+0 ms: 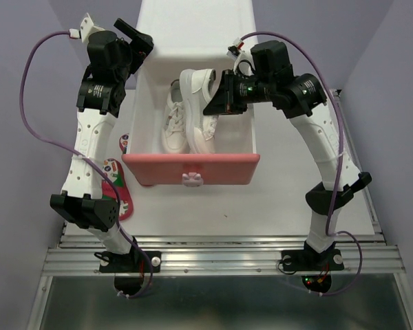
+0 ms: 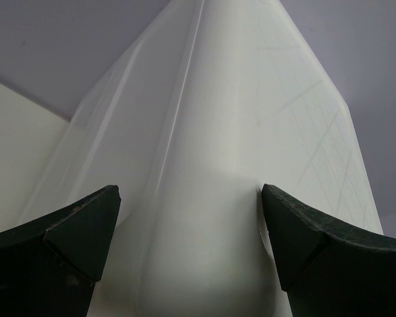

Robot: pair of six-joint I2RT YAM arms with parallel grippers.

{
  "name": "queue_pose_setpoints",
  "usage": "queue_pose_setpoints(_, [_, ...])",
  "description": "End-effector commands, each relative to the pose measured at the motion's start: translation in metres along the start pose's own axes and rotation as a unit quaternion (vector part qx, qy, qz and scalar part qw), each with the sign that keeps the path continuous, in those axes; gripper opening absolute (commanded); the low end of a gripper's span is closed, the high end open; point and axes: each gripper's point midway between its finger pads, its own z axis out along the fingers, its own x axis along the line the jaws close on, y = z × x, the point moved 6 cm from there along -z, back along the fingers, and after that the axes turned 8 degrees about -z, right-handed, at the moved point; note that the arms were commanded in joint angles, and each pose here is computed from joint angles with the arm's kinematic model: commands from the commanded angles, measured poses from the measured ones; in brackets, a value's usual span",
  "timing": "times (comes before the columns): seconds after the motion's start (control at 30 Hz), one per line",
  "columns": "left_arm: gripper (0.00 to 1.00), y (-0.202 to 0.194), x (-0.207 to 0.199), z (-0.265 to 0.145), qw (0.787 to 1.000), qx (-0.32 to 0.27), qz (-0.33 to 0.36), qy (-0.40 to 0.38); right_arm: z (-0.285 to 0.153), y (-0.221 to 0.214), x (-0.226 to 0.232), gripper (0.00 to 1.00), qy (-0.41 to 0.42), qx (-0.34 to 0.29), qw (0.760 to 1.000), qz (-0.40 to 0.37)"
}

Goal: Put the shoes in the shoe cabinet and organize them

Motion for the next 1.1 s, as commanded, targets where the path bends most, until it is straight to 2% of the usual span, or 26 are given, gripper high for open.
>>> queue_pose_setpoints(0.0, [0.97, -0.077, 0.106, 0.011, 0.961, 0.162, 0.102, 0.200, -0.015, 0.010, -0.001, 0.01, -0.084, -0.065, 0.994, -0.012])
queue_pose_setpoints(0.13, [0.97, -0.078, 0.109, 0.012, 0.959, 0.166, 0.107, 0.202, -0.006, 0.006, -0.006, 0.01, -0.118, -0.056, 0.991, -0.004])
queue_pose_setpoints(0.27, [0.97, -0.078, 0.108, 0.014, 0.959, 0.167, 0.111, 0.201, -0.004, 0.007, -0.018, 0.01, -0.187, -0.078, 0.979, 0.012])
queue_pose_setpoints(0.53, [0.97, -0.078, 0.108, 0.017, 0.957, 0.170, 0.121, 0.201, 0.004, 0.001, -0.033, 0.01, -0.226, -0.062, 0.972, 0.020])
queue_pose_setpoints(0.57, [0.97, -0.079, 0.109, 0.018, 0.956, 0.172, 0.122, 0.202, 0.004, 0.000, -0.034, 0.09, -0.226, -0.061, 0.972, 0.021])
queue_pose_setpoints(0.63, [0.97, -0.081, 0.111, 0.020, 0.955, 0.175, 0.122, 0.205, 0.009, -0.004, -0.034, 0.13, -0.228, -0.050, 0.972, 0.021])
queue_pose_setpoints(0.67, [0.97, -0.081, 0.111, 0.020, 0.955, 0.176, 0.122, 0.205, 0.014, -0.006, -0.038, 0.22, -0.231, -0.044, 0.972, 0.021])
queue_pose_setpoints(0.73, [0.97, -0.081, 0.111, 0.021, 0.955, 0.175, 0.122, 0.205, 0.017, -0.005, -0.039, 0.29, -0.231, -0.042, 0.972, 0.017])
queue_pose_setpoints(0.77, [0.97, -0.081, 0.111, 0.022, 0.955, 0.176, 0.123, 0.205, 0.018, -0.003, -0.039, 0.39, -0.229, -0.047, 0.972, 0.015])
queue_pose_setpoints(0.83, [0.97, -0.081, 0.111, 0.022, 0.955, 0.175, 0.125, 0.206, 0.019, 0.000, -0.038, 0.44, -0.224, -0.056, 0.973, 0.009])
queue_pose_setpoints(0.87, [0.97, -0.081, 0.111, 0.022, 0.955, 0.175, 0.125, 0.206, 0.020, 0.001, -0.039, 0.53, -0.222, -0.059, 0.973, 0.007])
queue_pose_setpoints(0.9, [0.97, -0.080, 0.111, 0.022, 0.955, 0.175, 0.125, 0.207, 0.021, 0.007, -0.036, 0.57, -0.215, -0.074, 0.974, 0.002])
queue_pose_setpoints(1.07, [0.97, -0.080, 0.112, 0.022, 0.954, 0.174, 0.125, 0.209, 0.021, 0.017, -0.031, 0.64, -0.201, -0.100, 0.974, -0.013])
